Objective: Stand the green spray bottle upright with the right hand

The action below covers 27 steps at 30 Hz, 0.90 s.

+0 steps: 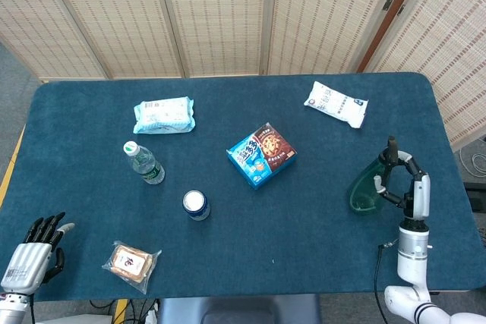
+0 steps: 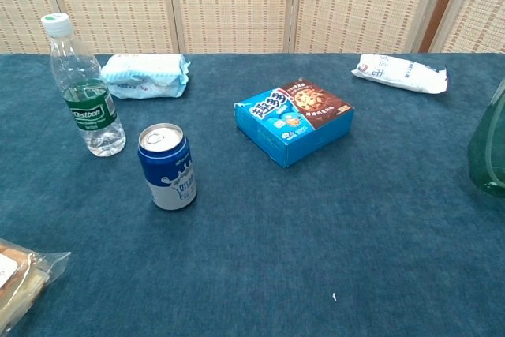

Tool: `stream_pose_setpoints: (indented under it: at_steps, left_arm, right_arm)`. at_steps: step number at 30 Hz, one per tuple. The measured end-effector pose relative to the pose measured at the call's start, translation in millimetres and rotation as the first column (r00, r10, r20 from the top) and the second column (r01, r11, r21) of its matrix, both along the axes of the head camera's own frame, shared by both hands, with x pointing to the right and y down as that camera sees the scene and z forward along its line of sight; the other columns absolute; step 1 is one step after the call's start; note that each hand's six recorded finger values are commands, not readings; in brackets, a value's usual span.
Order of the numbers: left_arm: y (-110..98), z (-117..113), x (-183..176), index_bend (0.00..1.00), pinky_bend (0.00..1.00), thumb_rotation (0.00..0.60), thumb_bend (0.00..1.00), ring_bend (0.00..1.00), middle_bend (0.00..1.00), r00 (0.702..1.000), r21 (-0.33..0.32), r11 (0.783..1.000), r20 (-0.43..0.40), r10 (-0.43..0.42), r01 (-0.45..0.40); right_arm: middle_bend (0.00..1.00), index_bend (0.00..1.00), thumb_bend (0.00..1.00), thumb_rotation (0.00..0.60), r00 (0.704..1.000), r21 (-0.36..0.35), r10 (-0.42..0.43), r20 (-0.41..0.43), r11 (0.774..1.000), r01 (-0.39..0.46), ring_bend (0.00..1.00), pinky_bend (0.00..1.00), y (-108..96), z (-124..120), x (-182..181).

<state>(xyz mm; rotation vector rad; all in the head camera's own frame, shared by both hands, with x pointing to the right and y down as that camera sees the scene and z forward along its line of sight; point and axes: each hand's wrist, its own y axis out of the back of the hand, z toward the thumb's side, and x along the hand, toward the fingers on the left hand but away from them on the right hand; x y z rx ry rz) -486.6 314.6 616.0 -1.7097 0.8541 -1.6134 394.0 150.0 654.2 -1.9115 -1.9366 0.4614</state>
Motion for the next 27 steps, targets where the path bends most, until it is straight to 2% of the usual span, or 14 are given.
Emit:
stream_pose_setpoints:
  at_steps: [10,27]
  left_arm:
    - [6,-5,0,0.18,0.0,0.6,0.74,0.07,0.07,1.0,0.004,1.0,0.004,0.001,-0.001]
    - [12,-12,10,0.18,0.0,0.6,0.74,0.07,0.07,1.0,0.016,1.0,0.006,0.021,-0.021]
  right_arm:
    - [0.57,0.49,0.3,0.6,1.0,-0.008,-0.013,0.014,1.0,0.013,0.47,0.55,12,12,-7]
    - [0.57,0.49,0.3,0.6,0.999,-0.017,-0.034,0.019,0.999,0.034,0.47,0.55,38,17,-12]
